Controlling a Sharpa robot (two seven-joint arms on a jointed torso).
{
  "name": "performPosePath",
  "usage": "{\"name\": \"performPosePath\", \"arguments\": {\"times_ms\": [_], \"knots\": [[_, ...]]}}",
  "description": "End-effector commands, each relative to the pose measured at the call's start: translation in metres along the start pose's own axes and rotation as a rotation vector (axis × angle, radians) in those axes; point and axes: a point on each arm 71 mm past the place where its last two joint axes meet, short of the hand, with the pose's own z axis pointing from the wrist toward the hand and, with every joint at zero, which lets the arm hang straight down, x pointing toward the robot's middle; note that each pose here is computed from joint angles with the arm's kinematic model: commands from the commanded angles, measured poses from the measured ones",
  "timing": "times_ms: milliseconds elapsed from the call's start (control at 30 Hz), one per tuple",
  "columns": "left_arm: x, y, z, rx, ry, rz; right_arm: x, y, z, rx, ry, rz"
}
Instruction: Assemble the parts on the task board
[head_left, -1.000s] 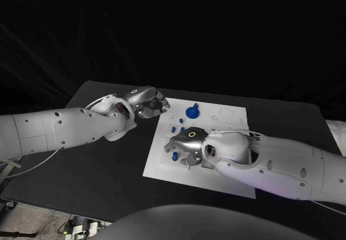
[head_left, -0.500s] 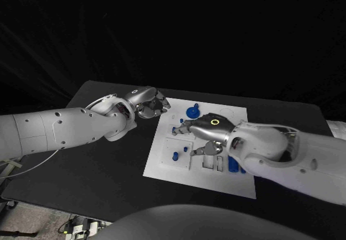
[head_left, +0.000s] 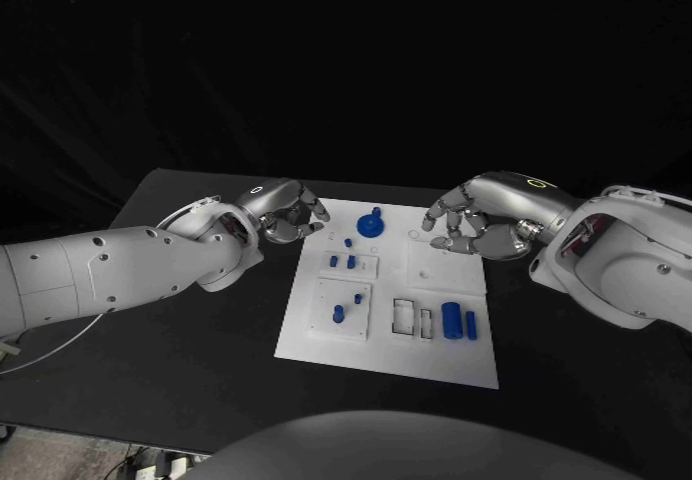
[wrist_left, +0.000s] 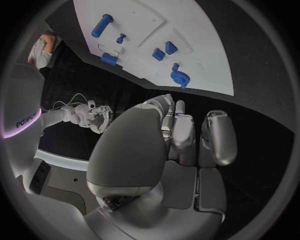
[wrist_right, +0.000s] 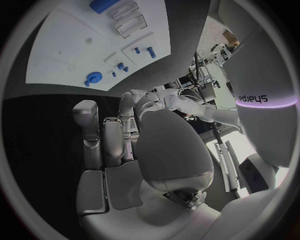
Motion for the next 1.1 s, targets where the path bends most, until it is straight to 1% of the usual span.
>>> {"name": "performPosePath", "arguments": {"times_ms": [33,100,200,333,467,600,833,1100], "knots": [[0.0039,-0.0026,0.0009,0.009,0.012,-0.007,0.018,-0.026,-0.004,0.274,0.270,0.108],[0.0056,-0.0038,0.0010,0.011,0.016,-0.009,0.024,-0.037,-0.005,0.362,0.357,0.120],[0.0069,-0.0051,0.0008,0.013,0.018,-0.012,0.031,-0.051,-0.003,0.469,0.459,0.111],[0.0074,-0.0054,0.0013,0.013,0.016,-0.012,0.038,-0.059,0.003,0.524,0.525,0.070],[0.0079,-0.0057,0.0019,0.014,0.017,-0.013,0.045,-0.062,0.012,0.550,0.562,0.004],[0.0083,-0.0064,0.0021,0.017,0.019,-0.015,0.053,-0.062,0.023,0.563,0.597,-0.069],[0.0077,-0.0060,0.0006,0.017,0.018,-0.015,0.066,-0.061,0.034,0.574,0.661,-0.131],[0.0077,-0.0058,0.0003,0.016,0.019,-0.015,0.074,-0.060,0.042,0.580,0.680,-0.136]]}}
